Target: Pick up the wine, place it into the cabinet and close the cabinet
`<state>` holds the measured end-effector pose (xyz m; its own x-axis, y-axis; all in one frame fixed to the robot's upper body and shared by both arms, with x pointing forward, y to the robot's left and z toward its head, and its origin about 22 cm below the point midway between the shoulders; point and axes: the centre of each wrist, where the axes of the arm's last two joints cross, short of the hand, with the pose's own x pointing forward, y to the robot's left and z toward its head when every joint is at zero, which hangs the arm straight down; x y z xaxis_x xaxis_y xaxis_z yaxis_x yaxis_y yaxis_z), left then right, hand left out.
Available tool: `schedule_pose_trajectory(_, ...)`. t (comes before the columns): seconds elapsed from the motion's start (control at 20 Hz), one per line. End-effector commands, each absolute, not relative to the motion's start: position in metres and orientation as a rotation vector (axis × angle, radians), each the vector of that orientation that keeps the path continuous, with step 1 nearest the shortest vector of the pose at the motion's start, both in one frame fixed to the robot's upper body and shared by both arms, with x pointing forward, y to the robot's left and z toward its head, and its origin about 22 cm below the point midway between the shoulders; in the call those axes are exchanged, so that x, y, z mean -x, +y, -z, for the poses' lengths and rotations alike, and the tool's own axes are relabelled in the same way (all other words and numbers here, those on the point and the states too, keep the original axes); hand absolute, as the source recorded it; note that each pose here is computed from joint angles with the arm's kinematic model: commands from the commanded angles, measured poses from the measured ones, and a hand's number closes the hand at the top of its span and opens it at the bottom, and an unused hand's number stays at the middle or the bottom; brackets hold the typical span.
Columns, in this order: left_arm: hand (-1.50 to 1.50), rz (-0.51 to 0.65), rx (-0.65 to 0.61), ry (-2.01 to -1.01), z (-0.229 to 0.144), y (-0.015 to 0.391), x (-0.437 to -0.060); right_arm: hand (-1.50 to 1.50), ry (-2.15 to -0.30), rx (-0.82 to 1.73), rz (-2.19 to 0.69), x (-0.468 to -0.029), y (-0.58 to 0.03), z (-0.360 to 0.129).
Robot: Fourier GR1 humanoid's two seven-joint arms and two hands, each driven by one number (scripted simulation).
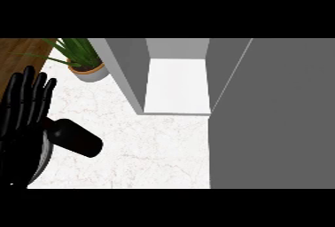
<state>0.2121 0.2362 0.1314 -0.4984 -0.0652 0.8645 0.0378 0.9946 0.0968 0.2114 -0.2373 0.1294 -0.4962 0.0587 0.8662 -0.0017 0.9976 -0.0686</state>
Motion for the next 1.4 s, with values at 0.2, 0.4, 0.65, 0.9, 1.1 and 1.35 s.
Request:
schedule_pose_trajectory(0.2, -1.50, 0.334, 0.482, -2.108, -0.139, 0.267, -0.243, -1.50, -2.130, 0.050, -0.098, -0.193, -0.240, -0.134)
schedule_pose_trajectory(0.4, -1.50, 0.215, 0.796, -1.773, -0.091, 0.263, -0.242, -1.50, -1.952, -0.209, -0.211, -0.190, -0.222, -0.117)
schedule_pose_trajectory(0.65, -1.50, 0.229, 0.936, -1.702, -0.123, 0.317, -0.260, -1.50, -1.915, -0.229, -0.226, -0.170, -0.238, -0.133)
schedule_pose_trajectory(0.9, -1.50, 0.235, 0.976, -1.629, -0.150, 0.337, -0.273, -1.50, -1.919, -0.245, -0.201, -0.145, -0.236, -0.137)
schedule_pose_trajectory(1.1, -1.50, 0.234, 0.984, -1.620, -0.161, 0.334, -0.283, -1.50, -1.916, -0.234, -0.205, -0.160, -0.244, -0.148)
schedule_pose_trajectory(1.35, -1.50, 0.230, 0.988, -1.612, -0.149, 0.337, -0.253, -1.50, -1.903, -0.224, -0.219, -0.136, -0.234, -0.164)
